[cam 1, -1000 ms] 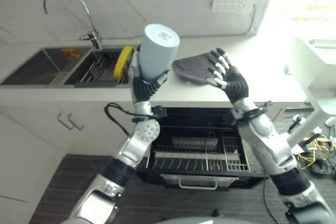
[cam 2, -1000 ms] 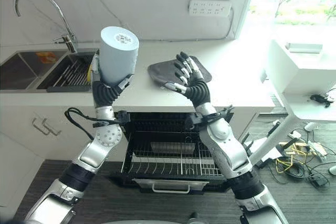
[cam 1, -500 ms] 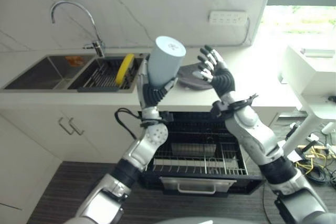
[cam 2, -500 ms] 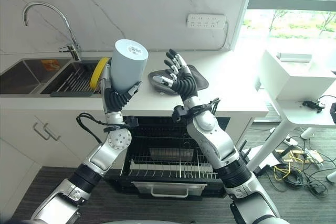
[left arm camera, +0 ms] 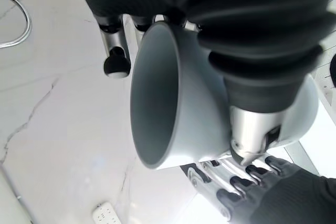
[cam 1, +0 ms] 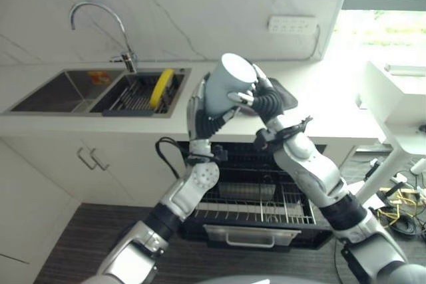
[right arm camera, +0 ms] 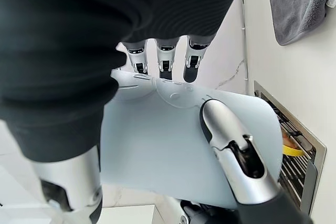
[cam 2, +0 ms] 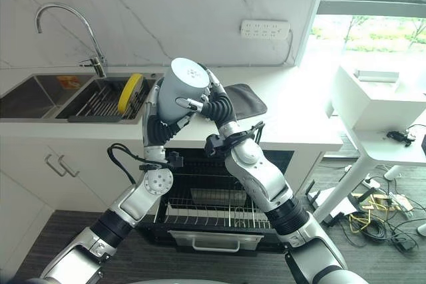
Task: Place the dishes in the dishwasher.
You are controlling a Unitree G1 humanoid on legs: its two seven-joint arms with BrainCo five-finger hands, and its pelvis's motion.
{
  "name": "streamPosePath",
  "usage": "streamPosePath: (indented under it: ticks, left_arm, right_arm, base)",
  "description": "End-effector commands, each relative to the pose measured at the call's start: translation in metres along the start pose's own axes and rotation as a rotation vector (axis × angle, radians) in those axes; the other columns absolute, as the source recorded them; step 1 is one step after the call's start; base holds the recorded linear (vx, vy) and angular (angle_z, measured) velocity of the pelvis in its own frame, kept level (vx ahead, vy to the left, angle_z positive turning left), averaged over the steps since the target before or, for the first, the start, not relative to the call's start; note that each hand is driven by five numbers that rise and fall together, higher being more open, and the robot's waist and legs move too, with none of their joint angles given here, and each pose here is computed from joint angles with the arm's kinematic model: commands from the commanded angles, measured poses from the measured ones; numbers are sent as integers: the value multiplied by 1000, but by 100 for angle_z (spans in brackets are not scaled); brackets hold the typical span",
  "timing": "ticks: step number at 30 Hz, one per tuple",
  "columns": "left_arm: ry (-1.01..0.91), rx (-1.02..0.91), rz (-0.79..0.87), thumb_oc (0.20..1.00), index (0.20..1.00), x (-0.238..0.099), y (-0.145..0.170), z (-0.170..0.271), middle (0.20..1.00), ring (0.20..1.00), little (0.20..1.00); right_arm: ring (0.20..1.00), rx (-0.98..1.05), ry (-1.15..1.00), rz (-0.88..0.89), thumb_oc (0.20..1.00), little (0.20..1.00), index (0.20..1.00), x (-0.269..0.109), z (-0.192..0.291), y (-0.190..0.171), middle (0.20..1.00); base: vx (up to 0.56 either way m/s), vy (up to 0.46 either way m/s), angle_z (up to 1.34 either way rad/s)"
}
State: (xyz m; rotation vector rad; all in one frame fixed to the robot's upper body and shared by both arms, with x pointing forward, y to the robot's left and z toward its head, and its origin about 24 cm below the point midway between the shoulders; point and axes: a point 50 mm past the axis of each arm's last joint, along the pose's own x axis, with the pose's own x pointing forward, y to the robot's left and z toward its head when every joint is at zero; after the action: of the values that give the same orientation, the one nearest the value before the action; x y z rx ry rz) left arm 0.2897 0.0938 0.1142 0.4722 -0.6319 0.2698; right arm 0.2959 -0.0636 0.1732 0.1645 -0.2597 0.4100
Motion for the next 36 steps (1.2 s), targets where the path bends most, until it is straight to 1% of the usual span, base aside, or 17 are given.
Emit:
streamPosePath:
  ticks: [1, 11, 24, 29, 30, 31, 32, 33, 34, 36]
  left_arm:
    - [-214, -27, 7, 200, 200, 30, -3, 34, 200, 200, 200]
    - [-271, -41, -27, 200, 200, 29, -10, 45, 200, 200, 200]
    - [-407, -17, -81, 200, 200, 27, -15, 62, 200, 200, 200]
    - [-396, -24, -100, 200, 200, 25, -19, 60, 200, 200, 200]
    - [-396, -22, -104, 200, 200, 24, -19, 60, 200, 200, 200]
    - [-396, -22, -106, 200, 200, 23, -19, 60, 200, 200, 200]
    - [-396, -21, -109, 200, 200, 23, -19, 60, 200, 200, 200]
    - [-397, -19, -112, 200, 200, 22, -20, 60, 200, 200, 200]
    - [-397, -20, -116, 200, 200, 21, -21, 60, 200, 200, 200]
    - [-398, -24, -120, 200, 200, 20, -22, 61, 200, 200, 200]
  right_arm:
    - [1000, 58, -152, 38, 1000, 1000, 1000, 20, 35, 16, 1000]
    - [1000, 81, -149, 53, 1000, 1000, 1000, 23, 34, 27, 1000]
    - [1000, 101, -167, 63, 1000, 1000, 1000, 24, 39, 34, 1000]
    - [1000, 108, -193, 42, 1000, 1000, 1000, 26, 42, 35, 1000]
    - [887, 108, -201, 41, 887, 887, 887, 25, 43, 35, 887]
    - [576, 106, -205, 40, 576, 576, 576, 25, 43, 35, 576]
    - [338, 105, -218, 33, 338, 338, 338, 25, 45, 34, 338]
    - [256, 109, -226, 24, 256, 256, 256, 24, 46, 34, 256]
    - [200, 124, -247, 5, 200, 200, 200, 24, 49, 33, 200]
    - [200, 135, -280, -1, 200, 200, 200, 23, 53, 33, 200]
  base:
    - [-51, -12, 2]
    - [-23, -6, 1]
    - [-21, -6, 0]
    - [6, -1, 0]
    - [0, 0, 0]
    - [0, 0, 0]
    - [0, 0, 0]
    - [-35, 0, 1]
    - [-36, 5, 1]
    - [0, 0, 0]
